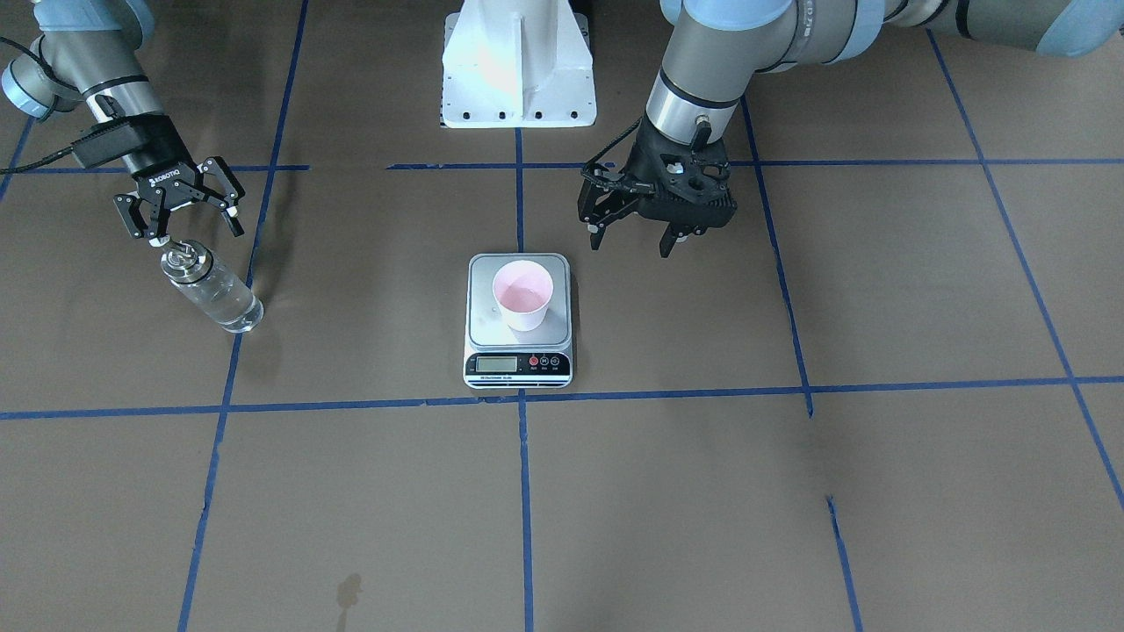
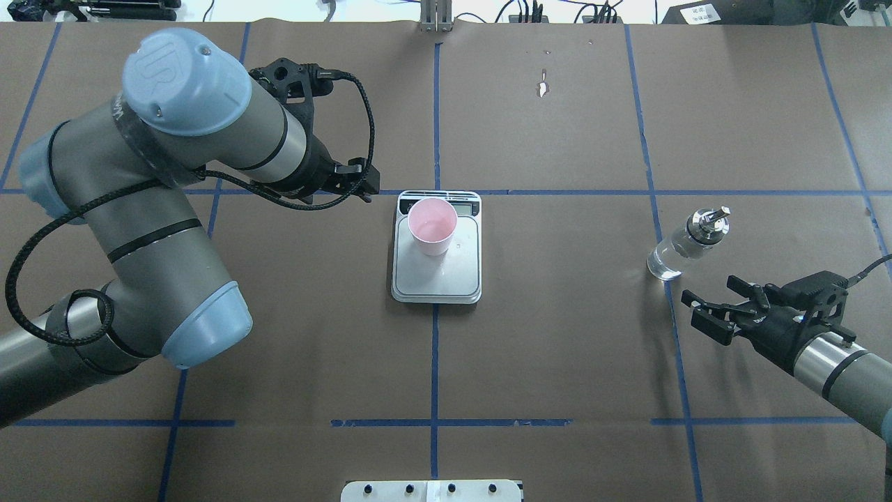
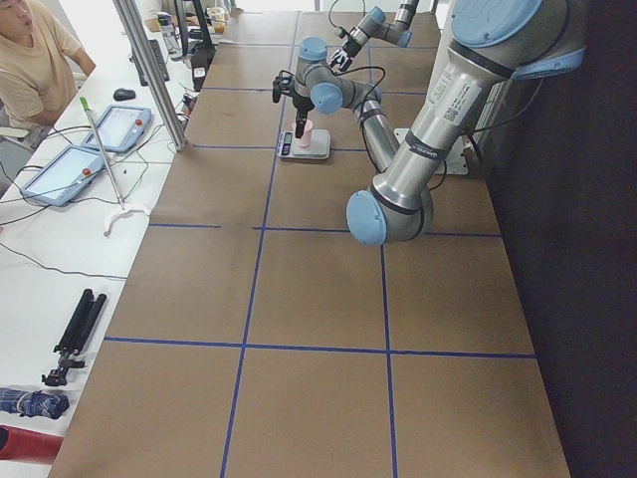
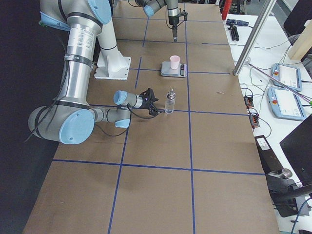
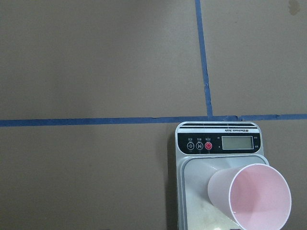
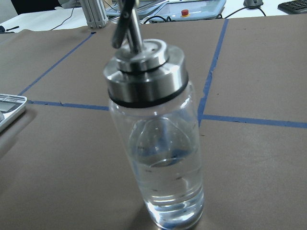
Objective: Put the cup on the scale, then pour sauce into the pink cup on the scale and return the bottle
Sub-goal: 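Move the right gripper to the glass bottle while the left arm withdraws, then close the right gripper around the glass bottle body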
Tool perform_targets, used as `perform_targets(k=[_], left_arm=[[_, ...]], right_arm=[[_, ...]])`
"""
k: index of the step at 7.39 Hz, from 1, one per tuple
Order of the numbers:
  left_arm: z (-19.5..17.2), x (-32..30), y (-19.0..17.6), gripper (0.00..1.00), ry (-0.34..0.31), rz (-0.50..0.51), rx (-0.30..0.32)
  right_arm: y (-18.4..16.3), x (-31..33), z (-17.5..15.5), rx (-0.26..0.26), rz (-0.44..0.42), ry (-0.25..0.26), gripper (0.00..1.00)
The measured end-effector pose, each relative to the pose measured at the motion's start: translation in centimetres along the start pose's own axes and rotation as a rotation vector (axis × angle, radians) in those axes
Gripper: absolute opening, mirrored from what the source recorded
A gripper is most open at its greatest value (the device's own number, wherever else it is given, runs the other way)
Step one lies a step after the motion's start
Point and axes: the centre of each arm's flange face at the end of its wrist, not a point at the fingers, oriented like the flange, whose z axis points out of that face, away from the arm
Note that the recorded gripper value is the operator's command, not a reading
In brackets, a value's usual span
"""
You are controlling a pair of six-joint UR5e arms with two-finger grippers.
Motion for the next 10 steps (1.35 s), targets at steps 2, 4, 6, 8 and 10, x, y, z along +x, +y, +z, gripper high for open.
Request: perform_targets(k=[2,4,6,8,10], left_arm=[[0.0,-0.1,-0.1,0.91,-0.002,0.0,0.002],[-0.1,-0.4,-0.3,0.91,-0.006,-0.001,0.006],[0.0,-3.3,-1.6,0.91,-0.04,0.008,0.02],[-0.8,-7.7,-3.8,0.91,-0.086,0.078,0.048],[-1.6,-11.3,-5.5,0.91,-0.127,0.129,0.067]], right_arm=[[0.2,-0.4,0.0,0.077,-0.01,0.043,0.98],[0.6,-1.2,0.3,0.139,-0.03,0.092,0.98],[0.6,-2.1,1.1,0.183,-0.035,0.12,0.98],[0.6,-3.7,2.5,0.208,-0.048,0.148,0.98],[0.6,-4.1,3.1,0.219,-0.054,0.16,0.98]])
